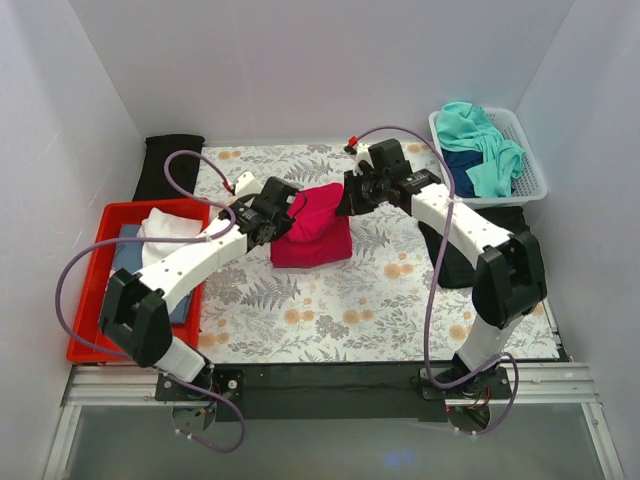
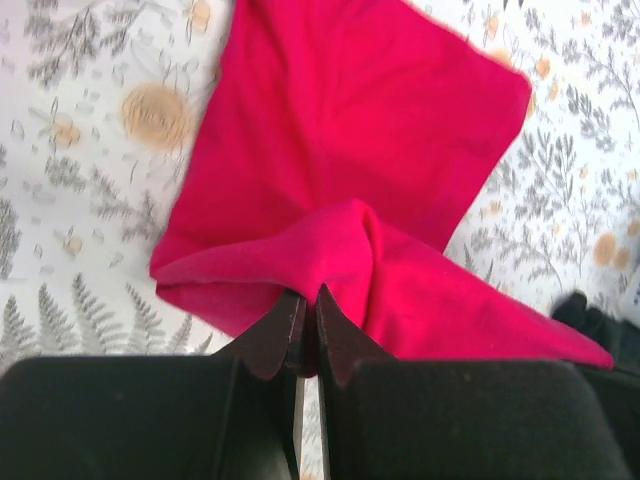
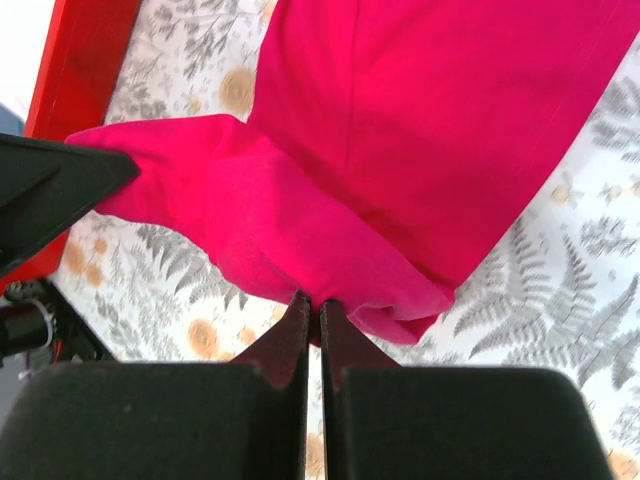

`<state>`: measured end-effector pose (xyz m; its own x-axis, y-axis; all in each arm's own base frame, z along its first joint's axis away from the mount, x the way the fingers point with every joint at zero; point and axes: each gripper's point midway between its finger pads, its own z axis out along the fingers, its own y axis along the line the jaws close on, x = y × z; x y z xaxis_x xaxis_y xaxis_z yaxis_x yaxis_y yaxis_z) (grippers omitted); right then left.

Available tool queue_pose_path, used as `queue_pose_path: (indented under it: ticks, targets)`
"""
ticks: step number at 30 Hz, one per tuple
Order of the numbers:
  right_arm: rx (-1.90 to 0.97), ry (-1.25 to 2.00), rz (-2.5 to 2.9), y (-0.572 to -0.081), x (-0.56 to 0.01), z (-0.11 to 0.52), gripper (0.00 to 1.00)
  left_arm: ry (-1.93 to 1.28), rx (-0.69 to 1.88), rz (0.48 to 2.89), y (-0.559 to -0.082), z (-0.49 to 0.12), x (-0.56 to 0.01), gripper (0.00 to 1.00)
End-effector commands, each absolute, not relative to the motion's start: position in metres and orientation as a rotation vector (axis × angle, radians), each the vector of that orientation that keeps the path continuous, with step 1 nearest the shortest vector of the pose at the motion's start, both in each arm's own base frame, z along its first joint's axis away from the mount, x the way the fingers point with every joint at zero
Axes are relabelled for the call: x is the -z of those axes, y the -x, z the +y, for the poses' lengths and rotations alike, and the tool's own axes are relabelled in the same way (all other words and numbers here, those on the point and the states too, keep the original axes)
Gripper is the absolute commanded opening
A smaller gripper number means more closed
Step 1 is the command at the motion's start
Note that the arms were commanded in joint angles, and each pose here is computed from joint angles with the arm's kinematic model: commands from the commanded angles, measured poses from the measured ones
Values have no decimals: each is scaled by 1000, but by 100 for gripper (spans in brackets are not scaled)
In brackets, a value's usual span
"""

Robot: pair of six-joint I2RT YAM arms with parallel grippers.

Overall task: Fold and stack the t-shirts
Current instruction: Fold the long partially folded tshirt into a neat square

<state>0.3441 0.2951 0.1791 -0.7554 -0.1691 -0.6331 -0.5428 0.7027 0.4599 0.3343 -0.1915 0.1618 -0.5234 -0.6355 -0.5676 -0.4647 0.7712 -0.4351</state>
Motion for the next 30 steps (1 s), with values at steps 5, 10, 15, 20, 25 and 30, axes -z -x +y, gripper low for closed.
queue_pose_path:
  ticks: [5,10,15,20,25,30]
  targets:
    - [-843,547,2274,-410,-182,306,1,861,152,2105,-402,-164,-171,0]
    - [-854,508,2267,-447,-177,308,1,890,93,2104,-427,-143,-155,0]
    - [-867,468,2290,-478,-155,308,1,876,86,2135,-456,-142,-129,0]
    - [-867,417,2297,-506,-141,304,1,804,102,2202,-489,-147,-104,2]
    - [-863,348,2288,-532,-137,294,15,754,129,2164,-531,-149,-114,35]
    - [-844,283,2239,-552,-158,278,38,796,87,1953,-559,-129,-183,40]
